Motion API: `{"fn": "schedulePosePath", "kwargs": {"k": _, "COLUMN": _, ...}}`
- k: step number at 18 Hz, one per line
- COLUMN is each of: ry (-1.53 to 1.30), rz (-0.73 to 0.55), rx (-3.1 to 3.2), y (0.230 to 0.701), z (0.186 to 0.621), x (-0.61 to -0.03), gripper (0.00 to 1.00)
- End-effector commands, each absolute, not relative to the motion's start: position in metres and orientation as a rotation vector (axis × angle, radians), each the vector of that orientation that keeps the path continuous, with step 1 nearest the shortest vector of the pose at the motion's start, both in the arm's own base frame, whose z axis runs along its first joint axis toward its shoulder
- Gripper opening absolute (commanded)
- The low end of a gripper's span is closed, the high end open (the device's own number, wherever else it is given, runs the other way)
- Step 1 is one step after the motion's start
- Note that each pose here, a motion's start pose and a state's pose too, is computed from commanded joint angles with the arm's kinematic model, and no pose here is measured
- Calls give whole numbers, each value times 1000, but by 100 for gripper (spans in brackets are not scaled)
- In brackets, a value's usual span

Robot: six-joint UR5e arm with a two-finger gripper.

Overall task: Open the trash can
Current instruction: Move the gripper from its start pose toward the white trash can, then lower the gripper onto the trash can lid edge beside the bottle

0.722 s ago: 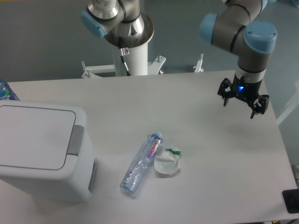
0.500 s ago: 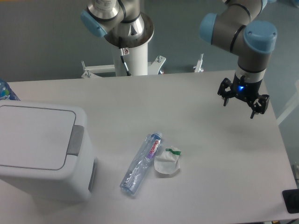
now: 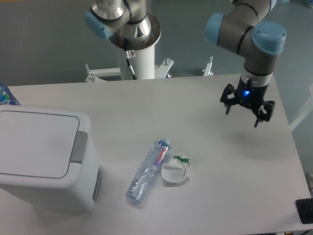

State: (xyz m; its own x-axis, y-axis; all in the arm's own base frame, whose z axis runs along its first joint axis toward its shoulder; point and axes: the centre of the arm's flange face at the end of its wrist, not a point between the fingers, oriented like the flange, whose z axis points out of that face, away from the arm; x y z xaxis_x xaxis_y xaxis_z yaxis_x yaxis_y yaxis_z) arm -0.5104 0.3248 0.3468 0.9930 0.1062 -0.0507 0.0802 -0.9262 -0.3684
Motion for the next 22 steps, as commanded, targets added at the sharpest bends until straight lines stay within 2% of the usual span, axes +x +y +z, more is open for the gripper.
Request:
{"fn": "schedulePosePath", "kwargs": {"k": 4, "ry": -416, "rz": 23, "rx": -2617, "y": 358, "z": 383, "x": -497, "gripper": 100}}
{"fn": "schedulePosePath", "kwargs": {"k": 7, "ry": -483, "rz": 34, "rx": -2543, "y": 416, "z": 421, "x": -474, "gripper": 100}}
{"fn": "schedulePosePath", "kwargs": {"k": 9, "ry": -552, "rz": 36, "rx": -2491, "y": 433, "z": 439, "x": -464, "gripper": 100}}
{"fn": "schedulePosePath", "kwargs": {"k": 14, "ry": -569, "rz": -56, "rx": -2418, "y": 505, "z": 477, "x": -401, "gripper": 100}}
{"fn": "schedulePosePath", "kwargs": {"k": 18, "ry": -518, "rz": -112, "rx": -2400, "y": 532, "z": 492, "x": -359, "gripper": 100}}
{"fn": "schedulePosePath", "kwargs": {"k": 22, "ry": -472, "rz": -161, "rx": -2424, "y": 554, "z": 485, "x": -322, "gripper": 100}}
